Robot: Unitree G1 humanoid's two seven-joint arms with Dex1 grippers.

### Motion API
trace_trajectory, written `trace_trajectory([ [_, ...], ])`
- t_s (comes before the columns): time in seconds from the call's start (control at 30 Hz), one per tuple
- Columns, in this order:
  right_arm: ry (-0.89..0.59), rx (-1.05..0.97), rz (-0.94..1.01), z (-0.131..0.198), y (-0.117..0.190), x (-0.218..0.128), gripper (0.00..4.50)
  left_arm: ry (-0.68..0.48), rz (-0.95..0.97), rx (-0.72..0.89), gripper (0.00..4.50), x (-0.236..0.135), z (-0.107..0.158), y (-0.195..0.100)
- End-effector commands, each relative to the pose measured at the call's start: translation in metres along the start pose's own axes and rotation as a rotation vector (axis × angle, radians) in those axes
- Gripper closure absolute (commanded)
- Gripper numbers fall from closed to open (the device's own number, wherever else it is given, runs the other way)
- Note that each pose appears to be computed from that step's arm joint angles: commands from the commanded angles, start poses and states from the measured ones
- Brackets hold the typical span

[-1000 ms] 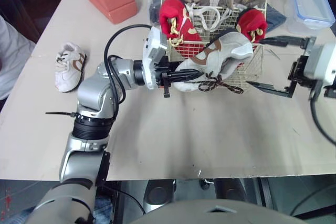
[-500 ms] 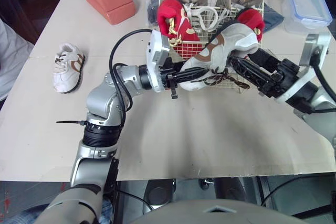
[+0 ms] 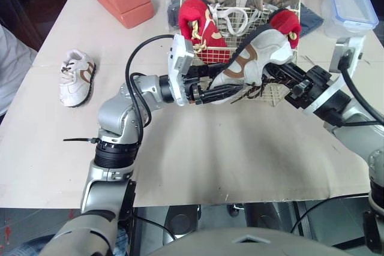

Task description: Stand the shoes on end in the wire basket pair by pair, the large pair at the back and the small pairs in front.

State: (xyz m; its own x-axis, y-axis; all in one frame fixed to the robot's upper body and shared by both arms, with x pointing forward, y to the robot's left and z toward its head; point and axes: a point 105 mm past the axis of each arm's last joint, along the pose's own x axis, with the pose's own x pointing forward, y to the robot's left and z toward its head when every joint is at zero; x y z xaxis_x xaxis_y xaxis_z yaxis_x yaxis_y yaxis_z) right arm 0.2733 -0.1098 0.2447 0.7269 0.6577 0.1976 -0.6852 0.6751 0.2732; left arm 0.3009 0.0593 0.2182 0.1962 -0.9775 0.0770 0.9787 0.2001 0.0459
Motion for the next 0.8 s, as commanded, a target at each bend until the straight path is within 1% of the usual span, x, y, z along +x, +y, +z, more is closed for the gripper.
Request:
trace_trajectory([
  [0.03, -0.175, -0.087, -0.081, 0.044, -0.005, -0.008, 4.5, -0.012, 0.02, 0.117, 0.05, -0.007, 0.018, -0.003],
  [0.23, -0.194, -0.145, -0.241, 0.049, -0.03, -0.022, 4.5, 0.027, 0.053, 0.175, 0.05, -0.02, 0.028, -0.009],
  [0.37, -0.163, -0.217, -0.311, 0.045, -0.041, -0.027, 4.5, 0.044, 0.053, 0.201, 0.05, -0.023, 0.036, -0.015],
  [0.53, -0.018, -0.361, -0.369, 0.021, -0.051, -0.029, 4.5, 0.057, 0.045, 0.196, 0.05, -0.022, 0.038, -0.019],
  [0.73, 0.058, -0.381, -0.419, 0.0, -0.057, -0.029, 4.5, 0.062, 0.062, 0.193, 0.05, -0.022, 0.041, -0.019],
  [0.8, 0.075, -0.375, -0.453, -0.004, -0.062, -0.031, 4.5, 0.081, 0.072, 0.195, 0.05, -0.024, 0.039, -0.019],
])
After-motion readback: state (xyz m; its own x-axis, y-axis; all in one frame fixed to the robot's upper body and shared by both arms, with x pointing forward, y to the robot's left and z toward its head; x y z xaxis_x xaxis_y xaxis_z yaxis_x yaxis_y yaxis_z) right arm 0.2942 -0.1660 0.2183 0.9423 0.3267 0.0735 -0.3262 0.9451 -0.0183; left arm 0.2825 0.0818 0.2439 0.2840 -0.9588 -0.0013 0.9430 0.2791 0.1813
